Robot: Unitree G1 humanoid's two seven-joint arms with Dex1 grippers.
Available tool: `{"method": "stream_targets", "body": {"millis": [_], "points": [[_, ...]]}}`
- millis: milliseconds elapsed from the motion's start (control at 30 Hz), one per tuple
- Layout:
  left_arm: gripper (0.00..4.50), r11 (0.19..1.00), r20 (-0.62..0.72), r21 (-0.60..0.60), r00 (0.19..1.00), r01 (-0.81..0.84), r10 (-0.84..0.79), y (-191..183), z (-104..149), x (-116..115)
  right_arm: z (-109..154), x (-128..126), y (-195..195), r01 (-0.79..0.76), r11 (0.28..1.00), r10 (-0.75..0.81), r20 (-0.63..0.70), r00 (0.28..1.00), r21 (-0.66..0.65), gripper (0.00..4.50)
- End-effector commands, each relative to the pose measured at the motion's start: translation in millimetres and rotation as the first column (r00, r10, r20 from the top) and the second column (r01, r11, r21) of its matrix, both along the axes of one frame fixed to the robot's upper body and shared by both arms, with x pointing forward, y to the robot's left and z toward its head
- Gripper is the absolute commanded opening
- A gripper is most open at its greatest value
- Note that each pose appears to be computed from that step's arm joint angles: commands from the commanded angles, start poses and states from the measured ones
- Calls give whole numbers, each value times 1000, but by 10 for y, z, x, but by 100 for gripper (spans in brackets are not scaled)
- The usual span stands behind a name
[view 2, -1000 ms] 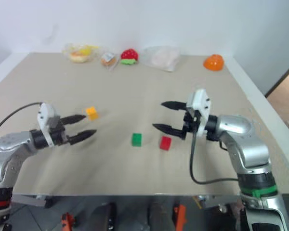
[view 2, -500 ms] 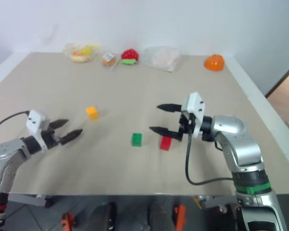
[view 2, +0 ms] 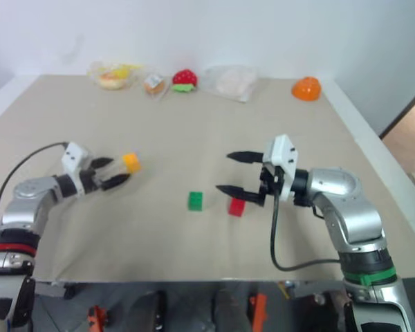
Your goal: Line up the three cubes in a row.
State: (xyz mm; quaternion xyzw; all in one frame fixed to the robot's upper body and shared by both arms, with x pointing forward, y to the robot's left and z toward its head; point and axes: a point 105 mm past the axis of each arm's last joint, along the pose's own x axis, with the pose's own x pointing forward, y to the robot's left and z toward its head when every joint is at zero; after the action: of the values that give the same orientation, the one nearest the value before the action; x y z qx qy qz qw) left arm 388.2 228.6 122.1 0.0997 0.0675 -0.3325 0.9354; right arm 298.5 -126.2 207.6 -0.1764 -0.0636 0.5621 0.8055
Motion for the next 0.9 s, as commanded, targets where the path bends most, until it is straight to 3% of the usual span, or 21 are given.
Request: {"method": "stream_targets", "body": {"millis": [33,367,700,833,900], "points": [[431,1000,42,8,999,-6,6,17,105,97,172,-42,-2,-7,1000,6,65,998,12,404],[431,1000,40,-5,999,-10,10,-31,107,230,273,-2,48,0,999,-4,100,995,38,404],[431,996,45,-43,996,79,-77,-231,68,200,246,-14,78,-15,999,11,88,996,38,404],[325,997,48,-21,996,80,-79,-222,69,196,243,-5,66,-8,999,5,88,996,38,404],[325,996,46,-19,996,82,-81,-207,72,191,232,1,56,-3,999,-1,86,996,36,404]]}}
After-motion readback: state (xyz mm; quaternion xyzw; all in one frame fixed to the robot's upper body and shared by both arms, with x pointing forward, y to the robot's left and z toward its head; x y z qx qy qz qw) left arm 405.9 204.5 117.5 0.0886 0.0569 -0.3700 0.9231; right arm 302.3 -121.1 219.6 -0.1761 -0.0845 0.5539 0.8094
